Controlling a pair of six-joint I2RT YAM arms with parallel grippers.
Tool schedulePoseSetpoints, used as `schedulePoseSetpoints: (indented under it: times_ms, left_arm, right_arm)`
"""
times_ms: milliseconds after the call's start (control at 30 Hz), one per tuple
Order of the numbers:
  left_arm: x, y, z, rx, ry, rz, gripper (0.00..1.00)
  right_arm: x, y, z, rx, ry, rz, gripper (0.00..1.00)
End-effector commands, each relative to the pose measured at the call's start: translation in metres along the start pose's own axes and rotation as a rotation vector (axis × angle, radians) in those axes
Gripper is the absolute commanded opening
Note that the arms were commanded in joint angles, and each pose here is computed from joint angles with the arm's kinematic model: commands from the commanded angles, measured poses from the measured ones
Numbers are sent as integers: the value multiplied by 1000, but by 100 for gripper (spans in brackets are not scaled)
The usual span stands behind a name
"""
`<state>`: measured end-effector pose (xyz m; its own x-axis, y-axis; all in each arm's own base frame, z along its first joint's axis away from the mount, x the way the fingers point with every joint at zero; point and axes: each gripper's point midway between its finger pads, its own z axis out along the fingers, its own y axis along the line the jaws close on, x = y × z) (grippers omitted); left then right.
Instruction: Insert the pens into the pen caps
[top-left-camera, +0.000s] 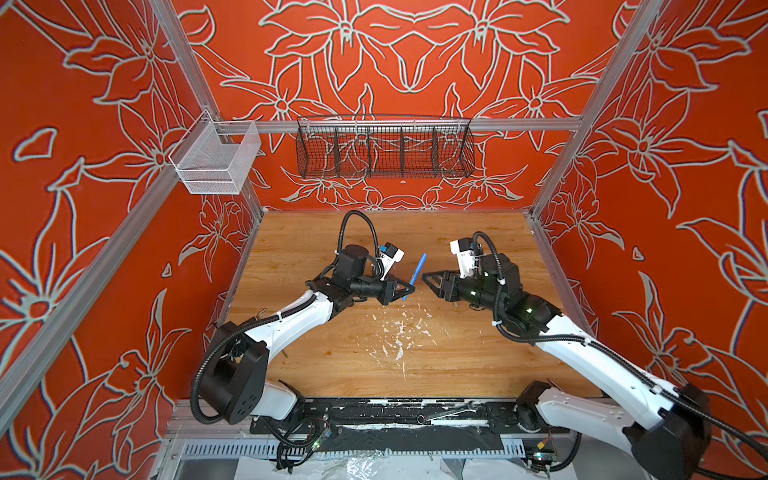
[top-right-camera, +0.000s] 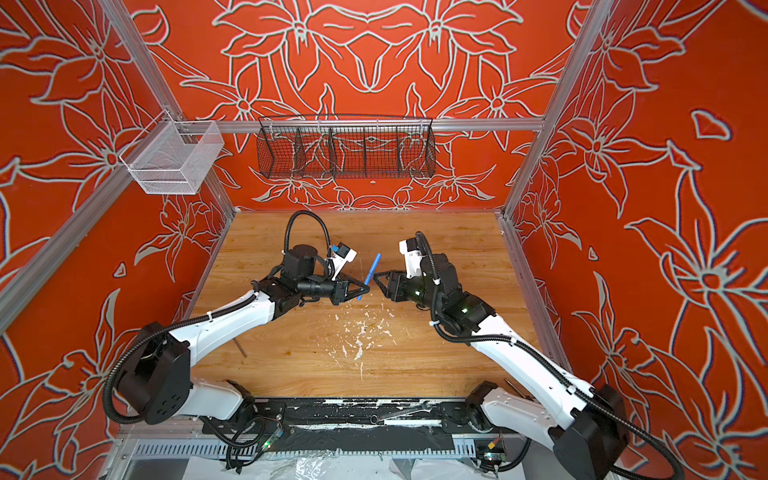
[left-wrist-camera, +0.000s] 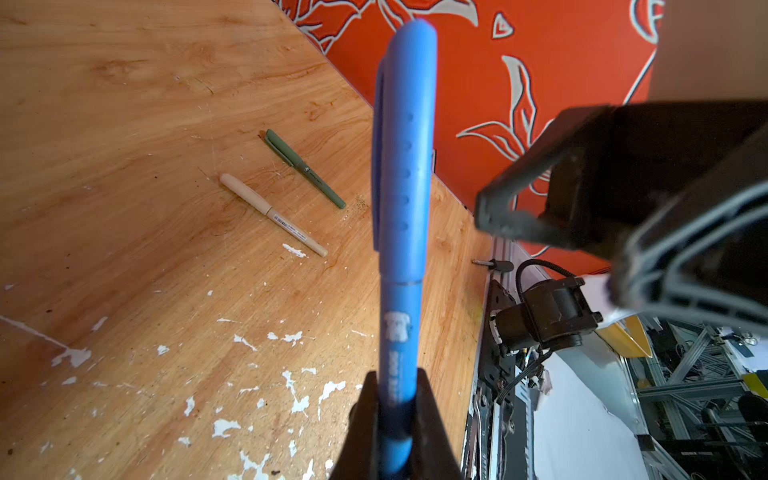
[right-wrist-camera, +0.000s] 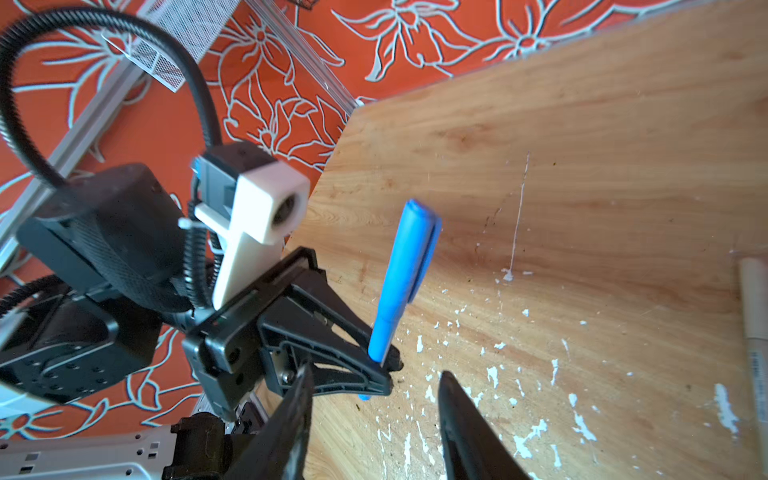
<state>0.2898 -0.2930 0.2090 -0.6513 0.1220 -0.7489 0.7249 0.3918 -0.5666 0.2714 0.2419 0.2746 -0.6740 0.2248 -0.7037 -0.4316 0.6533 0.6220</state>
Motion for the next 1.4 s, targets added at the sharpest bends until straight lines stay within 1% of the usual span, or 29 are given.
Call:
schedulePoseSetpoints:
  times_ms: [0,200,333,467,600,767,967,1067,1167,1267,1333,1367]
  left_arm:
    - [-3,-13,-6,11,-32,33,0]
    - [8,-39,-10,49,-22,62,0]
    - [8,-55,-13,75,-25,81,0]
    - [8,-60,-16,81,-28,87,0]
    - [8,-59,-14,81,-21,82,0]
    - [5,-57,-11,81,-13,75,0]
    - [-4,-66,-11,108,-15,90,0]
    - [-5,-67,-12,107,-20,92,0]
    - [-5,-67,-12,110,-18,89,0]
    - [-6,-68,-11,114,-21,86,0]
    - [-8,-66,-11,102,-26,79,0]
    - [-9,-64,-11,91,-28,75,0]
  right_arm:
    - [-9,7,-15,-12,-12,-44,52]
    - [-11,9,-12,-70,-12,-19,56]
    - [-6,17,0,-125,41,-13,57]
    - [-3,30,7,-222,51,-9,58]
    - [-3,39,8,-277,47,-18,58]
    - [2,38,13,-281,60,-3,58]
    - [7,37,18,-282,80,-8,52]
    - [9,35,21,-270,89,-12,46]
    - [10,35,25,-273,93,-7,36]
    - [9,36,26,-279,89,-5,19]
    - [9,36,26,-279,83,-4,5]
    - [8,35,27,-275,81,0,0]
